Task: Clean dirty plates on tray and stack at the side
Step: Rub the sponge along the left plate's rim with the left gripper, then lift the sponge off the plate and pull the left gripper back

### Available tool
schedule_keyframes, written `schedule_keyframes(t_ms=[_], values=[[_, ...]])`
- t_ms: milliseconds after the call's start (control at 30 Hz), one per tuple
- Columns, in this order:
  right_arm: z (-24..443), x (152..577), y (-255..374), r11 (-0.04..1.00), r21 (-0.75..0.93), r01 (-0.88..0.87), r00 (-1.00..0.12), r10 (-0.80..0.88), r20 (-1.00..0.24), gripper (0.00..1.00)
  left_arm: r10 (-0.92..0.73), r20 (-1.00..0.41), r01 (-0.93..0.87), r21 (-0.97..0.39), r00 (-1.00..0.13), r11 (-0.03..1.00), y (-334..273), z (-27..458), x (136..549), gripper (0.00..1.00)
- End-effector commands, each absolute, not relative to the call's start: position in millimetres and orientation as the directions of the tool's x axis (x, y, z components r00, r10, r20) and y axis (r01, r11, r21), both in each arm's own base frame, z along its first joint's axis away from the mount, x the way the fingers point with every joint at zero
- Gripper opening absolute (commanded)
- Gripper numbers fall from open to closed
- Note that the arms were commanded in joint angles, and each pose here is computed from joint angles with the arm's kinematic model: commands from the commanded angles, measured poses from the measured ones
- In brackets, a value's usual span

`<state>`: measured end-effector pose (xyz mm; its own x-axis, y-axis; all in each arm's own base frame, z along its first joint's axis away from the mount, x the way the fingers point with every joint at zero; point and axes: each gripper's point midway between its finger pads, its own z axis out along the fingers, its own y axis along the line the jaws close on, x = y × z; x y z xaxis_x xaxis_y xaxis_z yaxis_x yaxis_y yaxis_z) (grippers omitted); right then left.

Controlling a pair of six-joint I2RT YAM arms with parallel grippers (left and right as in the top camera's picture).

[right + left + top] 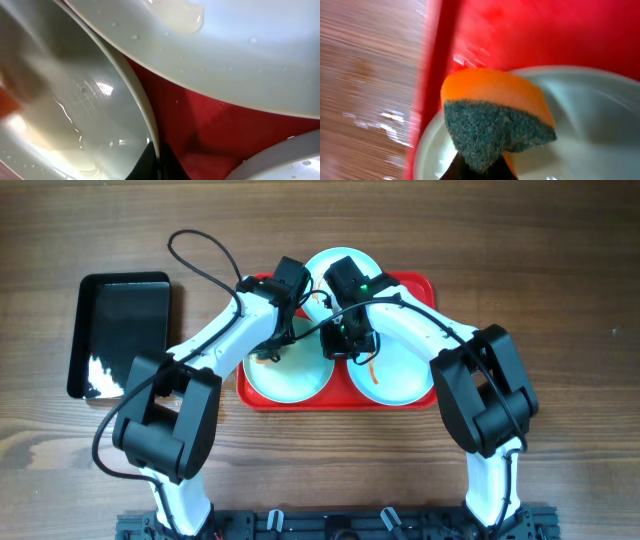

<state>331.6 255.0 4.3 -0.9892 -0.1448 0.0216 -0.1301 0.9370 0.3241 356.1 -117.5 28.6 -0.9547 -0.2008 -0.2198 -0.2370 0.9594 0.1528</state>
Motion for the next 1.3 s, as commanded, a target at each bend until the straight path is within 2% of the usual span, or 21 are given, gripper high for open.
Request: schedule_keyframes(t_ms=[0, 433, 567, 700, 867, 933, 1267], values=[[7, 334, 249, 0.944, 0.303, -0.130, -0.990, -0.138, 0.008, 0.04, -0.226, -0.108, -0.215, -0.106, -0.968, 0.971, -165, 39, 349, 0.04], [7, 334, 249, 0.946, 0.303, -0.113, -0.992, -0.123, 0.013, 0.04, -0.215, -0.062, -0.205, -0.128, -0.975, 0.970, -170, 14, 330, 0.04], [7, 334, 249, 0.946, 0.303, -0.114, -0.992, -0.123, 0.012, 0.04, -0.216, -0.091, -0.203, -0.131, -0.972, 0.970, -169, 6, 333, 0.04], [6, 333, 249, 0.946, 0.302, -0.113, -0.992, -0.123, 0.014, 0.04, -0.216, -0.155, -0.214, -0.028, -0.964, 0.976, -147, 1, 337, 0.04], [6, 333, 249, 0.946, 0.302, -0.114, -0.992, -0.123, 0.014, 0.04, -0.187, -0.224, -0.241, 0.243, -0.956, 0.939, -94, 8, 331, 0.04], [6, 333, 249, 0.946, 0.302, -0.114, -0.992, -0.123, 0.014, 0.04, -0.181, -0.225, -0.245, 0.298, -0.957, 0.923, -82, 11, 328, 0.04], [6, 333, 249, 0.947, 0.302, -0.111, -0.992, -0.122, 0.016, 0.04, -0.232, -0.227, -0.296, 0.310, -0.946, 0.903, -62, 16, 332, 0.04]])
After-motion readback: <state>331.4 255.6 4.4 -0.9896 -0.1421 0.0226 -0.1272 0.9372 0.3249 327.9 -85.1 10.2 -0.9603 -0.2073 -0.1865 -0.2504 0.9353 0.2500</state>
